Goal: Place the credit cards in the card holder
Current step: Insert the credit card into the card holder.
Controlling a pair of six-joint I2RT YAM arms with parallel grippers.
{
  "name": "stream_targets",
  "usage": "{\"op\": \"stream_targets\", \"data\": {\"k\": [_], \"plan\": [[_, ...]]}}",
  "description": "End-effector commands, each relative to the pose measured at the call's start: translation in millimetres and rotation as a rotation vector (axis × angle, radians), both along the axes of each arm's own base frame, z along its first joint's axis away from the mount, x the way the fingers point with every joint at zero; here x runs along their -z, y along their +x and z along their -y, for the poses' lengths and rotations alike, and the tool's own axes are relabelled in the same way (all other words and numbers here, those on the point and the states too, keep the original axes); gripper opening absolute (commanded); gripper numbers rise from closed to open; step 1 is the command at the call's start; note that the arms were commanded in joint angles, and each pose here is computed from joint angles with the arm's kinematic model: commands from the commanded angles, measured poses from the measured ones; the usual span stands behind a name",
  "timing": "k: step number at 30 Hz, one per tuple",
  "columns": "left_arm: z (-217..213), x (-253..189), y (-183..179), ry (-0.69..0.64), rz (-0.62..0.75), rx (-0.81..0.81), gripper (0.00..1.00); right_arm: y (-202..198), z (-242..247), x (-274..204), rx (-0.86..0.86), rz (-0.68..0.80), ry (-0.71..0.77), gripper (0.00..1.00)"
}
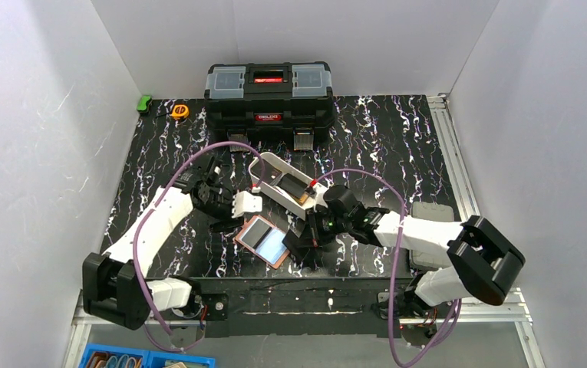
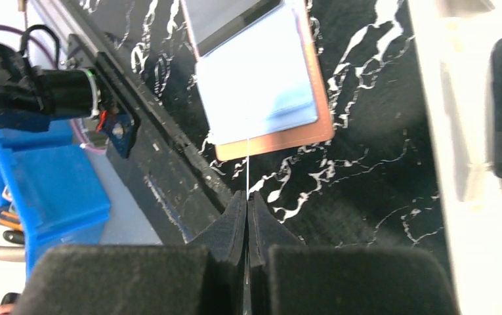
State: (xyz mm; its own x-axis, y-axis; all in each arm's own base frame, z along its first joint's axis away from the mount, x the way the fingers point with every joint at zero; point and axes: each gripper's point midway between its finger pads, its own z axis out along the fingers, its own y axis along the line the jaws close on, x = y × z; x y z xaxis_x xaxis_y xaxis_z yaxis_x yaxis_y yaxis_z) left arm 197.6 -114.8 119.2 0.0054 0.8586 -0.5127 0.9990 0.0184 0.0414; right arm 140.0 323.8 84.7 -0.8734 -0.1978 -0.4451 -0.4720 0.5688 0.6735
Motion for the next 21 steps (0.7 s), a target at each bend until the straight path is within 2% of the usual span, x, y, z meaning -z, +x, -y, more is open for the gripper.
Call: {"op": "stream_targets", "data": {"k": [1, 9, 16, 18, 21], "plan": [[-10.6, 24.4, 12.9, 0.075, 0.041, 0.045, 0.44, 26.4, 2.5, 2.5, 0.081, 0.061, -0.025, 0.01], [-9.7, 59.2, 49.1, 0.113, 0.106, 0.025, 0.43, 63.8, 43.6, 7.9, 0.219, 0.080, -0.059, 0.01], [-3.6, 77.5, 59.6, 0.106, 0.066, 0.016, 0.43, 89.1, 62.3, 3.0, 0.268, 0.127, -0.095, 0.01], [-4.3, 82.2, 57.8, 0.113, 0.052, 0.029, 0.42, 90.7, 61.1, -4.1, 0.253, 0.139, -0.079, 0.01], [-6.9, 88.8, 53.6, 0.127, 0.037, 0.044, 0.42, 71.8, 48.2, -16.0, 0.168, 0.113, 0.004, 0.01]]}}
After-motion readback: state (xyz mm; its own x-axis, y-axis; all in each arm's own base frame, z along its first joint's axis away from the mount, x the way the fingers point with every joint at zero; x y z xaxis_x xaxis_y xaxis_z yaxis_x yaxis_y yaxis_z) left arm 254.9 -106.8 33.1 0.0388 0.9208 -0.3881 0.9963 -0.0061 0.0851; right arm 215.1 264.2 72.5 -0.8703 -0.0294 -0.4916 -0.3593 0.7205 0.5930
